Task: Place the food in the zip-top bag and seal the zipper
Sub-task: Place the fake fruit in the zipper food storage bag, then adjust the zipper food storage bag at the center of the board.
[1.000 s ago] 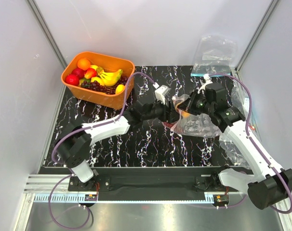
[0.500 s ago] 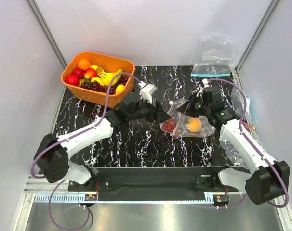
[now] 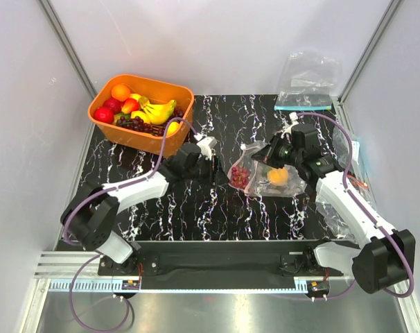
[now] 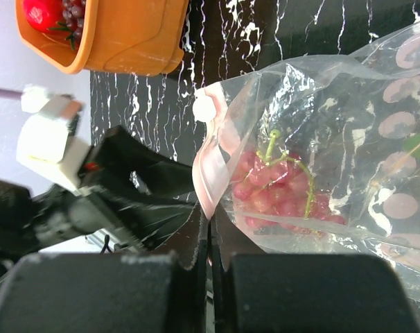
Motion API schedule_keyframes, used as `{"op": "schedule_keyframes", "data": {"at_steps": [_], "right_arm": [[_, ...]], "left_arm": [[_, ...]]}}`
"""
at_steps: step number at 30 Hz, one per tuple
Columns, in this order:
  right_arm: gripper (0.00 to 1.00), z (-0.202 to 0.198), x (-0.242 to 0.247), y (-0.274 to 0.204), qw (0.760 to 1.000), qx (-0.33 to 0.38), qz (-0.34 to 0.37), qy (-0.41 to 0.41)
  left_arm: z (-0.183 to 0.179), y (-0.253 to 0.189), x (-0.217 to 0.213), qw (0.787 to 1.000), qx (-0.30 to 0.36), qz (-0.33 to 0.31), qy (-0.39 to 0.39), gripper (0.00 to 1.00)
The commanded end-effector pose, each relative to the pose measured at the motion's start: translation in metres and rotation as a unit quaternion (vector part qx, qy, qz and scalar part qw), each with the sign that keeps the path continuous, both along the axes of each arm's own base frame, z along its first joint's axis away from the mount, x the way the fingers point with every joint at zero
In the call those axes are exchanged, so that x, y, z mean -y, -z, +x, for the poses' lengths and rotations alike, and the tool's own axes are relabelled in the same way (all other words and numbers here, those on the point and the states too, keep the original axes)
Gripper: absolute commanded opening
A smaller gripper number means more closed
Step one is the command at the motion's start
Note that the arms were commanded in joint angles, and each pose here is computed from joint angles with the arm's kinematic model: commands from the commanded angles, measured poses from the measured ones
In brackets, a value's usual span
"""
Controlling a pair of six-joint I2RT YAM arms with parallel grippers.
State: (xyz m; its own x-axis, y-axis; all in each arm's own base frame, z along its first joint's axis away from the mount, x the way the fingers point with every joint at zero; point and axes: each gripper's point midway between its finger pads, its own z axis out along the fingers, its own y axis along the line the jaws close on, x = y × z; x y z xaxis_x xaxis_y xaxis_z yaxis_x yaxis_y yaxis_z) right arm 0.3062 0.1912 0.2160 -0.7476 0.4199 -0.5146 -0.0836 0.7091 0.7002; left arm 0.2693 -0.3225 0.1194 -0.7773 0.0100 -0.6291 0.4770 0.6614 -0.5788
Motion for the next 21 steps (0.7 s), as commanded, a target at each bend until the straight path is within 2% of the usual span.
{"op": "schedule_keyframes", "data": {"at_steps": [1, 8, 21], "right_arm": [[0.00, 0.004, -0.007, -0.016, 0.999, 0.027, 0.018, -0.019], [0.00, 0.001, -0.008, -0.020, 0.999, 0.031, 0.021, -0.030], [0.00, -0.003, -0.010, -0.012, 0.999, 0.021, 0.017, -0.044]], "left_arm": [[0.013, -0.019, 0.019, 0.999, 0.023, -0.040, 0.009, 0.54], [0.028, -0.005, 0.024, 0.999, 0.018, -0.034, -0.009, 0.43], [0.049, -0.007, 0.027, 0.998, 0.023, -0.050, -0.043, 0.41]]}}
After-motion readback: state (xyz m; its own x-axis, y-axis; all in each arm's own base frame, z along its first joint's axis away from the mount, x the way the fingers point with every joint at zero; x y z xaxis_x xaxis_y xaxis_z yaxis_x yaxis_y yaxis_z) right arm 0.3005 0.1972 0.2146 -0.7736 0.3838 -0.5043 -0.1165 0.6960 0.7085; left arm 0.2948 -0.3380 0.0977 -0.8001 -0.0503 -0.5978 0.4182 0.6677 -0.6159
